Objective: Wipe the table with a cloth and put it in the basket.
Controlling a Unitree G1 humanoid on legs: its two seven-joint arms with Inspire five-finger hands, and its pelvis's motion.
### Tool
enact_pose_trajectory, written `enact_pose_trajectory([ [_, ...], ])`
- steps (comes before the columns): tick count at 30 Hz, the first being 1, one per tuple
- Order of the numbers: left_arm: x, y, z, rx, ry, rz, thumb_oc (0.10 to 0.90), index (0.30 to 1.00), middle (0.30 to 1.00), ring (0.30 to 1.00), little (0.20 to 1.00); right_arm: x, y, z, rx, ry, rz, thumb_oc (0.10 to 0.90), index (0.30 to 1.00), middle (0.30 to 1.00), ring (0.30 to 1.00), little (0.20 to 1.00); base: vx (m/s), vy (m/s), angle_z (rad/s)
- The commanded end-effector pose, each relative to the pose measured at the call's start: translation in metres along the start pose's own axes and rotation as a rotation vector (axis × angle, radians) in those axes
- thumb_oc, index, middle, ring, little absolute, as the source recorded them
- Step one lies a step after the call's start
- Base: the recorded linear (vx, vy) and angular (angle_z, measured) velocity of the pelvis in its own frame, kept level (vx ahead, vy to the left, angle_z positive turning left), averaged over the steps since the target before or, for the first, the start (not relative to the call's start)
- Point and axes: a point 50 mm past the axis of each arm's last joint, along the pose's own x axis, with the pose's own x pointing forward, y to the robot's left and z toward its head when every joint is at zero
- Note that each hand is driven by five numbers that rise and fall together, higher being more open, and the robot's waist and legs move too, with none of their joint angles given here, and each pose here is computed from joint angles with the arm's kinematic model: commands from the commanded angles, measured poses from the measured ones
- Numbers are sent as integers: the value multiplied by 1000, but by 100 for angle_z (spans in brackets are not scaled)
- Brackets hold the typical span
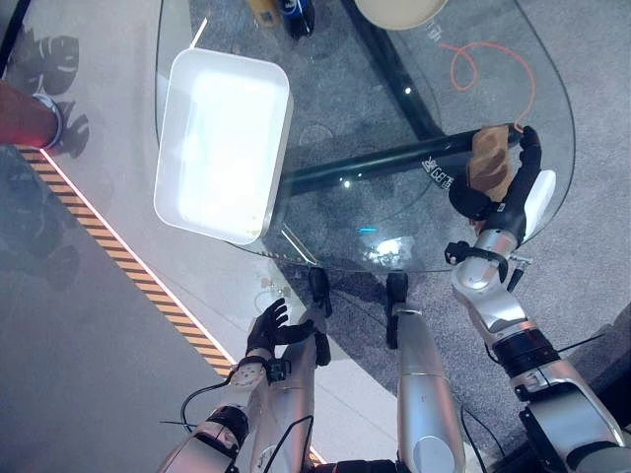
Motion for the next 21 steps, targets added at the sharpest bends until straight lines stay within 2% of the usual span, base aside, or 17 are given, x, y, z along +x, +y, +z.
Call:
enact_pose_trajectory([
  [1, -4, 4, -3, -35, -25, 9, 800, 900, 900, 900, 900, 16, -20, 24, 53, -99, -158, 800, 900, 900, 900, 900, -5, -8, 9],
  [10, -2, 1, 7, -35, -50, -14, 800, 900, 900, 900, 900, 33, -31, 12, 7, 31, -322, 800, 900, 900, 900, 900, 8, -9, 3],
  [21, -1, -1, 10, -24, -56, -32, 800, 900, 900, 900, 900, 24, -20, -18, 13, 251, -264, 800, 900, 900, 900, 900, 15, -30, 0],
])
